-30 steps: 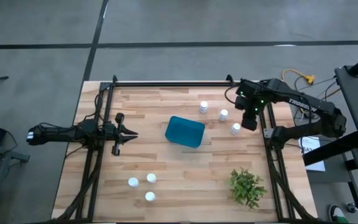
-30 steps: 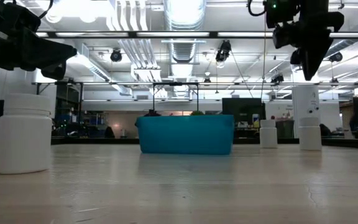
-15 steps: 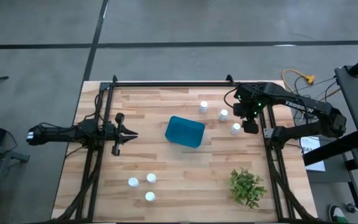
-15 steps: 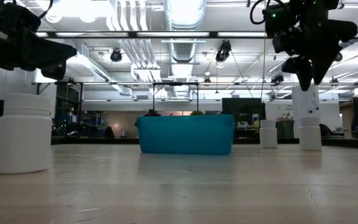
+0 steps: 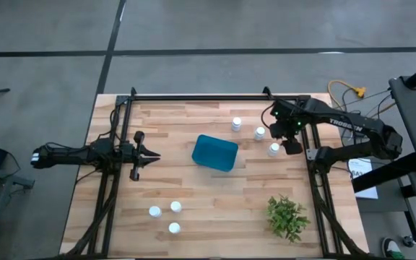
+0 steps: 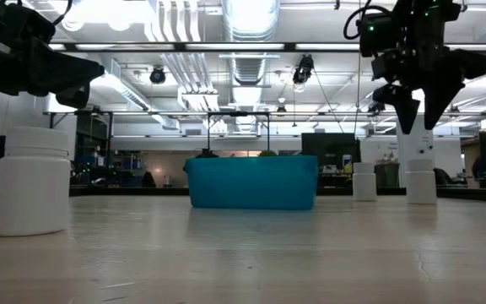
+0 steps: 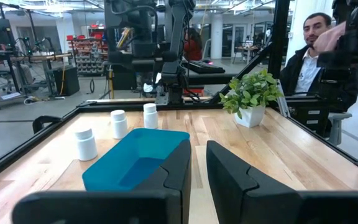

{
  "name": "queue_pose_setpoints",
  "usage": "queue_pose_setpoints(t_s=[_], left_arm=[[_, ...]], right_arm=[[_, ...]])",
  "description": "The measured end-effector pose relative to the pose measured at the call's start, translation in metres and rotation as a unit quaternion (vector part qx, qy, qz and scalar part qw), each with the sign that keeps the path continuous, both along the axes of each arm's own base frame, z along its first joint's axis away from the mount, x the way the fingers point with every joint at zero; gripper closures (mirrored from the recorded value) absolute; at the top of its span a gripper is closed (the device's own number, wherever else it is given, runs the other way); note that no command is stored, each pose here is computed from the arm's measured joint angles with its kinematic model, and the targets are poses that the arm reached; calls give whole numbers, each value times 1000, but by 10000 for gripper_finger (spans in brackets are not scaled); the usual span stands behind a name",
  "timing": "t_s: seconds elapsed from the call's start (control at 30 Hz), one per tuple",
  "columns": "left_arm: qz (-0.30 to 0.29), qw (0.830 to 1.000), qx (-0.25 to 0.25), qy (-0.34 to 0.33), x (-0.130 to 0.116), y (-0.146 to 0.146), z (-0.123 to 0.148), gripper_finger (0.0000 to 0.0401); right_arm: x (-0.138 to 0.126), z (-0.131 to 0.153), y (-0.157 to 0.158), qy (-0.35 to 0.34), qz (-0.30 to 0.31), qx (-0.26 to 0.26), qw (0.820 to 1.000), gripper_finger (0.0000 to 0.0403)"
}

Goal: Pick and place pill bottles into a basket
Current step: Put the white pill bottle into the blue bin

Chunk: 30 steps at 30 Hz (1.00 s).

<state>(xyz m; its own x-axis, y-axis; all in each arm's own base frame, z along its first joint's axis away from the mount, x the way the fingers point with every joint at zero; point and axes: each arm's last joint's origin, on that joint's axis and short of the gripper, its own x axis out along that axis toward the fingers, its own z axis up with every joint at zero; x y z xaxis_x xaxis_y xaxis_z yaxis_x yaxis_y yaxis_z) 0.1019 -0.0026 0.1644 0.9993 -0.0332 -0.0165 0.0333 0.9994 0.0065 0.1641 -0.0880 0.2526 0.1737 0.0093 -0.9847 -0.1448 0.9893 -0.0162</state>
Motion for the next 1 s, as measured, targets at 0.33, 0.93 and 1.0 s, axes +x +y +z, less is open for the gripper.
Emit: queue_pose_setpoints(t_s=[0.33,0.93,1.0], left_arm=[[0,1000,0,0,0,0,0,368],[0,1000,0,0,0,0,0,368],[0,1000,0,0,0,0,0,368]], right_arm=[[2,-3,0,8,9,-34,999,145],[25,-24,17,27,39,8,999,90],[28,-28,16,35,38,12,999,95]])
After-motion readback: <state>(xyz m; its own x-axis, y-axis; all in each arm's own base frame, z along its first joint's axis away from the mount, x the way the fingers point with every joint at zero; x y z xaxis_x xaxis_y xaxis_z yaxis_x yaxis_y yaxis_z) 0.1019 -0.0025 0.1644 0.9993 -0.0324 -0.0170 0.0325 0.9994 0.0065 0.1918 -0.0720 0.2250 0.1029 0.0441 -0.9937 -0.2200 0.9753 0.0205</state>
